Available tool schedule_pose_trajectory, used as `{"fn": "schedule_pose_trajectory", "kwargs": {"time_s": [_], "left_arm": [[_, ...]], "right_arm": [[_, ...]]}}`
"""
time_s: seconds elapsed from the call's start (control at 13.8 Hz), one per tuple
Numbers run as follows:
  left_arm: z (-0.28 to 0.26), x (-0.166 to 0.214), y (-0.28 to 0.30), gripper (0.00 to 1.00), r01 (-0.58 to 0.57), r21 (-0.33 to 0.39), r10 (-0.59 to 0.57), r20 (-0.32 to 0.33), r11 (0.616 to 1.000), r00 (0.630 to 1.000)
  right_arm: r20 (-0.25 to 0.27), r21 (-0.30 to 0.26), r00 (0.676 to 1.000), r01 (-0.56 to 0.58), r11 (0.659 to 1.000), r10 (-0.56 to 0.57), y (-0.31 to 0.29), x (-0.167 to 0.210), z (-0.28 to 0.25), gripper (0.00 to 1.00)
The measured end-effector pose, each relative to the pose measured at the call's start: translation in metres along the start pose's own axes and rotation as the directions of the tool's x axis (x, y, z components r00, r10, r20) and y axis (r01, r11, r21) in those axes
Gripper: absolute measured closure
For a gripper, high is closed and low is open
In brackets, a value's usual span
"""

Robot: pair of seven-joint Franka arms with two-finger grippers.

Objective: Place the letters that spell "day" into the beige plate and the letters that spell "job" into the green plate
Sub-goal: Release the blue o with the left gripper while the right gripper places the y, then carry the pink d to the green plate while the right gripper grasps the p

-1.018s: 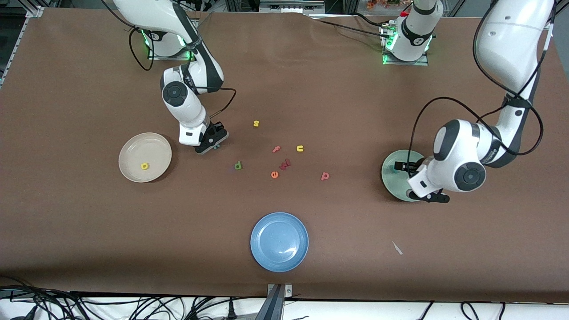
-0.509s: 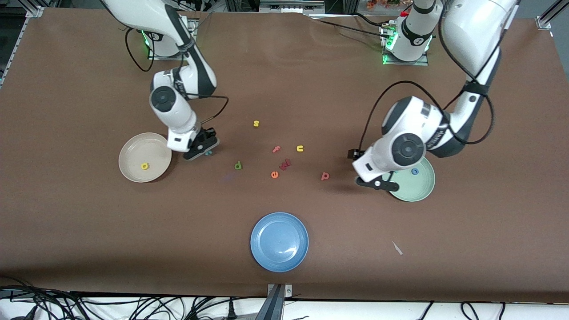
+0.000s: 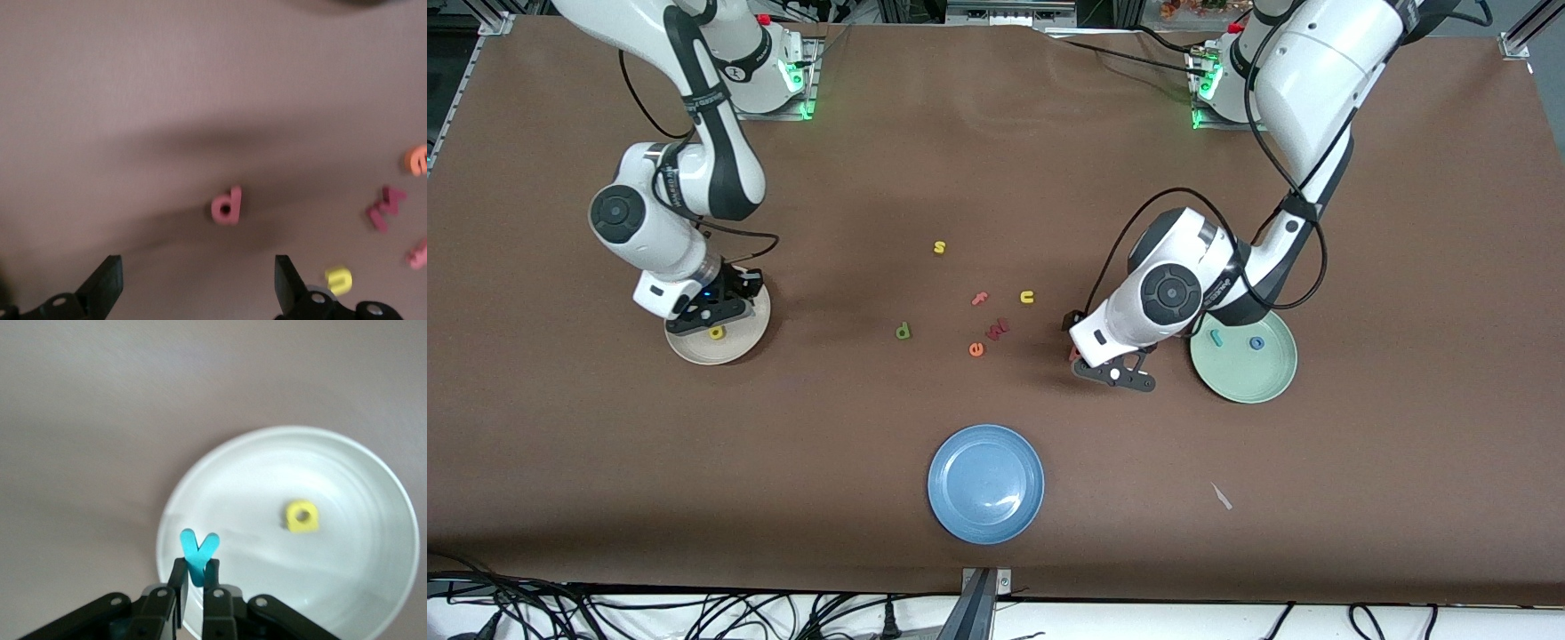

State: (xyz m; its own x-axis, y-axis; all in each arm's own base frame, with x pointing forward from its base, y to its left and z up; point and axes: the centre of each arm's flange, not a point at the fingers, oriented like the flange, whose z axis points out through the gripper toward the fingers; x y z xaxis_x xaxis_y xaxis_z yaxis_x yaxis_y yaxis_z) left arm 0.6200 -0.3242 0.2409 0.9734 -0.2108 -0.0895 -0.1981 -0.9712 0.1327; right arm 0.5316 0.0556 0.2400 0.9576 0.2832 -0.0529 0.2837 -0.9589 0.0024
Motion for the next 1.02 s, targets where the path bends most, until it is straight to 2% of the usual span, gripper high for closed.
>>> {"fn": "schedule_pose_trajectory", "kwargs": {"time_s": [0.07,0.15,0.44,0.51,0.58,0.65,0.73,0.87,1.02], "left_arm": [[0.007,0.003,-0.001,0.00,0.002,-0.010,-0.002,-0.013,1.000,1.000],[0.014,0.005,-0.001,0.00,0.001,-0.018,-0.001,-0.022,1.000,1.000],[0.037,0.004,0.018,0.02,-0.044,-0.017,0.043,-0.056,0.999,0.997],[0.041,0.003,0.021,0.08,-0.064,-0.001,0.064,-0.059,0.998,0.996],[0.045,0.002,0.022,0.08,-0.075,0.008,0.075,-0.058,0.997,0.995],[0.048,0.002,0.023,0.15,-0.080,0.013,0.081,-0.055,0.997,0.995],[0.051,0.001,0.023,0.18,-0.083,0.014,0.083,-0.053,0.996,0.995],[0.054,-0.001,0.028,0.19,-0.091,0.015,0.091,-0.050,0.996,0.995],[0.057,-0.002,0.030,0.19,-0.112,0.035,0.114,-0.051,0.993,0.992]], "right_arm": [[0.011,-0.002,1.000,-0.021,1.000,0.021,0.010,-0.004,0.004,0.86],[0.019,-0.004,0.999,-0.038,0.999,0.038,0.019,-0.006,0.007,0.79],[0.005,0.001,0.997,-0.080,0.997,0.080,0.019,0.008,-0.005,0.40],[0.009,0.011,0.993,-0.118,0.993,0.118,0.010,0.017,-0.014,0.28],[0.012,0.021,0.988,-0.157,0.987,0.157,-0.006,0.029,-0.023,0.19],[0.012,0.029,0.982,-0.191,0.981,0.191,-0.023,0.041,-0.032,0.07],[0.010,0.035,0.975,-0.221,0.975,0.220,-0.043,0.053,-0.038,0.00],[0.011,0.043,0.963,-0.269,0.962,0.269,-0.083,0.071,-0.038,0.00],[0.025,0.077,0.945,-0.327,0.942,0.326,-0.120,0.085,-0.027,0.00]]}}
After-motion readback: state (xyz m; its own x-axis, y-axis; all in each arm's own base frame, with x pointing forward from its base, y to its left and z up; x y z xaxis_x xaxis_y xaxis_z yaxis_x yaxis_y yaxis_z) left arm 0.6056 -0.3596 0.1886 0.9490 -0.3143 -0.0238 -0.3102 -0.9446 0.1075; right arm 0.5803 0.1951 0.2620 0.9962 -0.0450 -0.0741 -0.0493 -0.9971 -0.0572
